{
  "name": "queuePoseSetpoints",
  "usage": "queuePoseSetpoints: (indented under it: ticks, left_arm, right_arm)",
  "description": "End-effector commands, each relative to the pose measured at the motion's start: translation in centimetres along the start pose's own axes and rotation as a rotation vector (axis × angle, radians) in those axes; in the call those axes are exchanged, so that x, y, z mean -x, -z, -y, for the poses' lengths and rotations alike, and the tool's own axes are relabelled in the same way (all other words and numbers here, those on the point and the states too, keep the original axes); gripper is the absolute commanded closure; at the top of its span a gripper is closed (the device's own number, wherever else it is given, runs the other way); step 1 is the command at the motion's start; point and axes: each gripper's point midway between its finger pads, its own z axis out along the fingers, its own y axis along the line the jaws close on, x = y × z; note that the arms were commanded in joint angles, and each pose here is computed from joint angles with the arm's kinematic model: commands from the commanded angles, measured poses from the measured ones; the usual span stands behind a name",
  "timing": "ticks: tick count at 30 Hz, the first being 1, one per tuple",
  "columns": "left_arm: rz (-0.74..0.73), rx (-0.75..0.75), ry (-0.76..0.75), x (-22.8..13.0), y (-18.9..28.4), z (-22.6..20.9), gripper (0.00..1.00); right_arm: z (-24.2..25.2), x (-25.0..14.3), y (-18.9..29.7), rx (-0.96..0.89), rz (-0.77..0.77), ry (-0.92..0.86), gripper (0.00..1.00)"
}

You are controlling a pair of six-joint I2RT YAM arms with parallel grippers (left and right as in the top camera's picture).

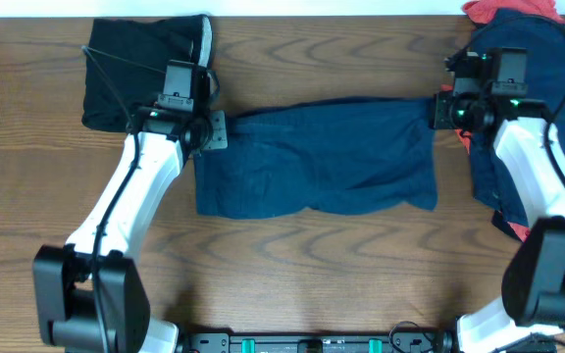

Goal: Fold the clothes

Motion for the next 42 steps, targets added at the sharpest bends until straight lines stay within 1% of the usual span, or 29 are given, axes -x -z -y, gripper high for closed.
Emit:
queuePoseSetpoints:
  ticks: [1, 10, 13, 17, 23, 25, 26, 27, 28, 29, 30, 31, 32, 33, 36, 39, 42]
  left_arm:
    - [0.028, 0.123, 0.047, 0.8, -1.3, -2.4, 0.94]
    - [0.045, 0.132, 0.048, 1.6, -5.0, -2.4, 0.94]
    - [0.055, 0.134, 0.048, 1.8, -5.5, -2.4, 0.94]
    - [0.063, 0.132, 0.049, 2.0, -5.7, -2.4, 0.94]
    - [0.075, 0.129, 0.050, 2.3, -5.7, -2.3, 0.94]
    - [0.072, 0.130, 0.050, 2.2, -5.7, -2.3, 0.94]
    - [0.070, 0.130, 0.050, 2.2, -5.7, -2.3, 0.92]
    - [0.069, 0.130, 0.050, 2.2, -5.7, -2.3, 0.83]
    - [0.067, 0.131, 0.050, 2.1, -5.7, -2.3, 0.71]
    - [0.067, 0.131, 0.050, 2.1, -5.7, -2.3, 0.56]
    - [0.067, 0.130, 0.050, 2.1, -5.7, -2.3, 0.39]
    - [0.068, 0.130, 0.050, 2.1, -5.6, -2.3, 0.18]
    - [0.064, 0.131, 0.050, 2.1, -5.5, -2.3, 0.05]
    - [0.059, 0.134, 0.050, 2.0, -5.2, -2.4, 0.01]
    - [0.041, 0.142, 0.056, 2.1, -3.6, -2.8, 0.02]
    - [0.043, 0.142, 0.057, 2.2, -1.3, -2.9, 0.02]
    - [0.050, 0.135, 0.050, 2.1, 0.7, -2.8, 0.02]
  right_arm:
    - [0.6, 0.3, -1.7, -0.031, 0.004, 0.059, 0.99]
    - [0.1, -1.0, -6.0, -0.012, -0.034, 0.075, 0.99]
    - [0.0, -1.5, -7.2, -0.007, -0.045, 0.080, 0.98]
    - [-0.2, -1.9, -8.8, -0.001, -0.048, 0.089, 0.96]
    - [-0.8, -0.4, -9.2, 0.006, 0.018, 0.115, 0.95]
    - [-1.0, 0.2, -9.3, 0.008, 0.043, 0.123, 0.94]
    - [-1.1, 0.5, -9.3, 0.008, 0.054, 0.126, 0.92]
    - [-1.2, 0.8, -9.2, 0.009, 0.067, 0.131, 0.83]
    - [-1.2, 1.0, -9.2, 0.009, 0.076, 0.133, 0.65]
    - [-1.3, 1.2, -9.2, 0.009, 0.083, 0.135, 0.50]
    - [-1.3, 1.4, -9.2, 0.010, 0.089, 0.136, 0.41]
    - [-1.3, 1.5, -9.1, 0.009, 0.091, 0.137, 0.36]
    - [-1.4, 1.6, -9.0, 0.010, 0.089, 0.133, 0.28]
    - [-1.4, 1.7, -8.7, 0.011, 0.088, 0.120, 0.23]
    - [-2.3, 2.2, -7.2, 0.039, 0.072, 0.112, 0.16]
    - [-3.8, 2.9, -4.9, 0.099, 0.053, 0.109, 0.16]
    - [-5.2, 3.0, -2.7, 0.152, 0.021, 0.099, 0.20]
